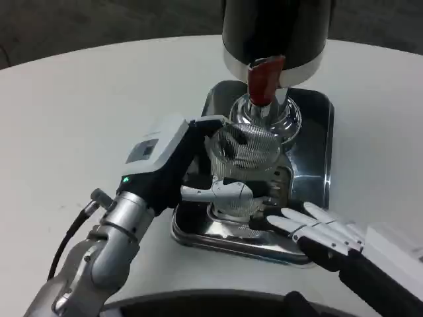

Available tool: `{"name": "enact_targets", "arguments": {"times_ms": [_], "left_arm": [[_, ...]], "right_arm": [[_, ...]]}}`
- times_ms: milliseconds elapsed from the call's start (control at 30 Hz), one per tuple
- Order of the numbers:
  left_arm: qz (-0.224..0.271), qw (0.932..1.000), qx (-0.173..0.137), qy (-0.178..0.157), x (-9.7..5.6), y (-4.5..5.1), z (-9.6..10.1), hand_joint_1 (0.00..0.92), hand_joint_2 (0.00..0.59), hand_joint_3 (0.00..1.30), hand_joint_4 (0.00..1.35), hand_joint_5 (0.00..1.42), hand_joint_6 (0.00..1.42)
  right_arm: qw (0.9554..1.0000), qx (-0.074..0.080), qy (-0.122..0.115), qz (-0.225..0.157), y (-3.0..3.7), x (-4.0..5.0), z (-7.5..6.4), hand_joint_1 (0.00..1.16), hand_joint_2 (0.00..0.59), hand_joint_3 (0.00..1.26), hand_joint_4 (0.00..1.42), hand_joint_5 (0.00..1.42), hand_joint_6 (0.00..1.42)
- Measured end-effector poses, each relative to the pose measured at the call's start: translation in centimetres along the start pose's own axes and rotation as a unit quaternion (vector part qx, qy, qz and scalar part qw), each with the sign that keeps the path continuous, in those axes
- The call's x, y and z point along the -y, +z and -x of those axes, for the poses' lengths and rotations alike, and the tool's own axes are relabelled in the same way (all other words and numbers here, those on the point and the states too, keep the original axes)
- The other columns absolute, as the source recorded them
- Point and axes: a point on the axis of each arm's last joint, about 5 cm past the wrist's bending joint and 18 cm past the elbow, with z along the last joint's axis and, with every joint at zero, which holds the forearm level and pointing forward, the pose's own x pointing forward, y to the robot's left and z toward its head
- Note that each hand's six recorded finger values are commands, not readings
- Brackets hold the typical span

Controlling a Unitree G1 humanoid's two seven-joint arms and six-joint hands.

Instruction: Grasp the cup under the faucet to collect the drink, then remove the cup.

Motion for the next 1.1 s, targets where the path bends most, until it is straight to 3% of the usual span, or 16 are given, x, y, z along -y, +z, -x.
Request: {"name": "enact_targets", "arguments": {"times_ms": [233,1100], "left_arm": [[-0.001,1.0000,-0.003,0.000,-0.06,-0.13,0.18,0.516,0.139,0.53,0.61,0.86,0.73],[-0.012,0.9999,-0.007,-0.006,0.08,-0.18,0.29,0.527,0.137,0.55,0.61,0.87,0.73]], "right_arm": [[1.0000,0.000,-0.003,-0.003,0.00,-0.04,0.00,0.62,0.564,0.14,0.07,0.00,0.00],[0.9999,-0.002,-0.006,-0.014,-0.02,-0.11,0.09,0.60,0.575,0.14,0.07,0.00,0.00]]}}
